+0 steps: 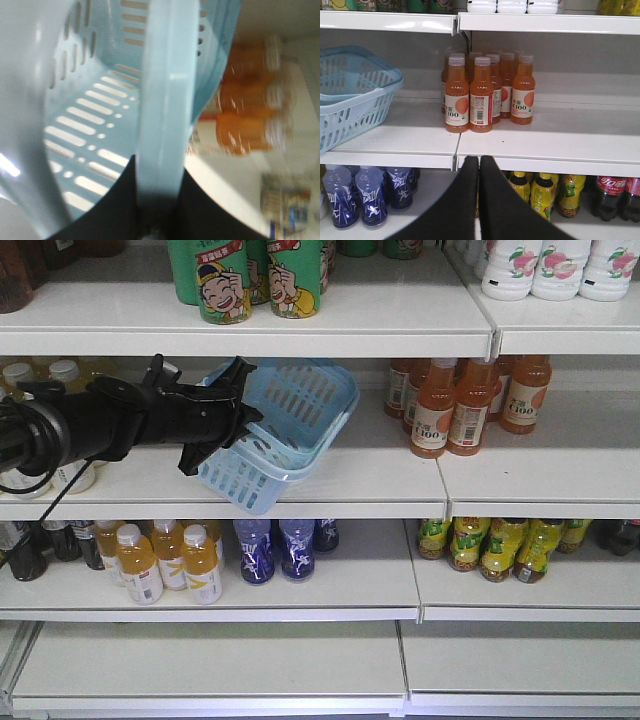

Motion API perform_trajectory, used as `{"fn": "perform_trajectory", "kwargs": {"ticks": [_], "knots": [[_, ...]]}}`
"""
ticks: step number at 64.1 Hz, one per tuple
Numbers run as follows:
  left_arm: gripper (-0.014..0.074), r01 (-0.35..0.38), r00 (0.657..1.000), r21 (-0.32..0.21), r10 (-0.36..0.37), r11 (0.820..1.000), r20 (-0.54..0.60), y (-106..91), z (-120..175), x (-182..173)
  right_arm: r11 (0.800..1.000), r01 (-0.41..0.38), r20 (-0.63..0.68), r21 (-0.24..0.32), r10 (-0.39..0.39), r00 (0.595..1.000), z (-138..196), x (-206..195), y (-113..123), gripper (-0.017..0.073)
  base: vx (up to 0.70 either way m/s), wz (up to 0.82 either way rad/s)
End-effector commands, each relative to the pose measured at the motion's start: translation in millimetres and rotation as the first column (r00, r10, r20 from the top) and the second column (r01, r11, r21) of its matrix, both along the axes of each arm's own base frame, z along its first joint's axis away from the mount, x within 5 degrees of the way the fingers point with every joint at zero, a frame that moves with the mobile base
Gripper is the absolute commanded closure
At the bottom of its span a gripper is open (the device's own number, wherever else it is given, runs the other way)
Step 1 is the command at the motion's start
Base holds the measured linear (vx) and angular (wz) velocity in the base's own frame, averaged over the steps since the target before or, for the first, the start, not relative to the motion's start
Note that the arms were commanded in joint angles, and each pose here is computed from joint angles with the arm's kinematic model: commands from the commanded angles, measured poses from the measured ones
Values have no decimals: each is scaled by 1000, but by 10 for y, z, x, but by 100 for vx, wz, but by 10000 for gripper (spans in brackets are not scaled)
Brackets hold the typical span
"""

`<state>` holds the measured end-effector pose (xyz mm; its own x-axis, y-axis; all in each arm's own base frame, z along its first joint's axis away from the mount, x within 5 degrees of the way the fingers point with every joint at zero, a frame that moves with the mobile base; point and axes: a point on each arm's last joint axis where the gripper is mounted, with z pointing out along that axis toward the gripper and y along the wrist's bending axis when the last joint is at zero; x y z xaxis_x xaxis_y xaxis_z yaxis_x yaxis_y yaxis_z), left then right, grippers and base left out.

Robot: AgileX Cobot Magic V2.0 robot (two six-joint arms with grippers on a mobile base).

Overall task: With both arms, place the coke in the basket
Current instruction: 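Close the left gripper on the basket handle and lift it, then pull the held basket off the shelf toward the robot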

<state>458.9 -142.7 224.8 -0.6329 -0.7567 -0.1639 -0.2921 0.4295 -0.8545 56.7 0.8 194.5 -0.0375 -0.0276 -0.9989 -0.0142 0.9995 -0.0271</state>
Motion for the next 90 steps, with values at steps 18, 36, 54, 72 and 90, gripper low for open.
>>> {"fn": "perform_trajectory", "kwargs": {"ticks": [18, 36, 54, 72, 90], "knots": [[601, 132, 988, 45, -136, 990, 75, 313, 641, -504, 1000, 1, 74, -5, -1, 997, 34, -8, -1, 568, 0, 0], [601, 448, 877, 61, -451, 892, 167, 233, 779, -1144, 1000, 1, 74, -5, -1, 997, 34, -8, -1, 568, 0, 0], [601, 522, 840, 31, -520, 852, 156, 278, 680, -1744, 1000, 1, 74, -5, -1, 997, 34, -8, -1, 568, 0, 0], [601, 612, 766, -35, -581, 790, 276, 276, 519, -2260, 1000, 1, 74, -5, -1, 997, 34, -8, -1, 568, 0, 0], [601, 596, 790, -175, -531, 784, 307, 292, 288, -2483, 1000, 1, 74, -5, -1, 997, 34, -8, -1, 568, 0, 0]]}}
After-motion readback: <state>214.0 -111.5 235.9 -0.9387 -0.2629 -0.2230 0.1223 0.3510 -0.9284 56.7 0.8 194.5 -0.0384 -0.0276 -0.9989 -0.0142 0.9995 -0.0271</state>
